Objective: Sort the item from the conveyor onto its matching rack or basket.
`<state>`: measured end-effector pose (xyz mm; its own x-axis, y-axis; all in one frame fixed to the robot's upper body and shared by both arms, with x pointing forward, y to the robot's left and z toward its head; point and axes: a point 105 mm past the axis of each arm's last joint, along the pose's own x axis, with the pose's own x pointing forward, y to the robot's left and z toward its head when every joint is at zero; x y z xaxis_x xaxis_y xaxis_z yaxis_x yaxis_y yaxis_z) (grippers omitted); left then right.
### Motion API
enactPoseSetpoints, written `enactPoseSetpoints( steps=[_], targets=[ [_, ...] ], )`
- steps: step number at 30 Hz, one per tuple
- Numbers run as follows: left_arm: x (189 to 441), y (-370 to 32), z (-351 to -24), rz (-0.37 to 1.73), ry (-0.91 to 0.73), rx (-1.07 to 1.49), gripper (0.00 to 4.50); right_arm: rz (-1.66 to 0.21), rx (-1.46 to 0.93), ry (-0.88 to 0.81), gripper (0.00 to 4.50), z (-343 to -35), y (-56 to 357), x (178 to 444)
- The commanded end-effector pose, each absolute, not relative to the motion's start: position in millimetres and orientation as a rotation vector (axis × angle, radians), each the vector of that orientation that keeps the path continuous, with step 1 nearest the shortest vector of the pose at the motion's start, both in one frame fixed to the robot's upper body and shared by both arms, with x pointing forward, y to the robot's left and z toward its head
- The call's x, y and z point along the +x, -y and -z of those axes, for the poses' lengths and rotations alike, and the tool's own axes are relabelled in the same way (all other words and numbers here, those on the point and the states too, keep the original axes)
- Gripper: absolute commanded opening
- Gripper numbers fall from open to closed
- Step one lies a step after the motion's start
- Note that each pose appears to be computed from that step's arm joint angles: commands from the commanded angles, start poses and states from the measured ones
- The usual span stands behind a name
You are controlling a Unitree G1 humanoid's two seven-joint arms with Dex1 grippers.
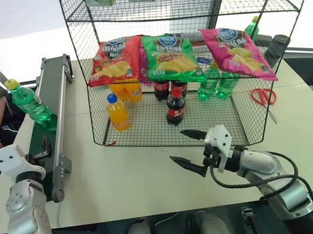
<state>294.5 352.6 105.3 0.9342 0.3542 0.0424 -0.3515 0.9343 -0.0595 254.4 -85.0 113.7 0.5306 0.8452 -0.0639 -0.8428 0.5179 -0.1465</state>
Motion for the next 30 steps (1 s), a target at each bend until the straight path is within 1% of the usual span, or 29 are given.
enactPoseSetpoints(
  steps=[1, 5, 30],
  targets=[
    [294.1, -354.9, -120.3, -0.364, 0.108, -0.02, 4.5, -1.056, -0.169, 0.104, 4.48, -130.5, 74.6, 247.9],
    [294.1, -354.8, -120.7, -0.363, 0.113, -0.018, 4.5, -1.055, -0.183, 0.121, 4.48, -131.6, 75.1, 250.0],
    [291.8, -358.8, -122.4, -0.388, 0.129, -0.004, 4.5, -1.074, -0.144, 0.09, 4.48, -127.8, 71.9, 248.5]
  ],
)
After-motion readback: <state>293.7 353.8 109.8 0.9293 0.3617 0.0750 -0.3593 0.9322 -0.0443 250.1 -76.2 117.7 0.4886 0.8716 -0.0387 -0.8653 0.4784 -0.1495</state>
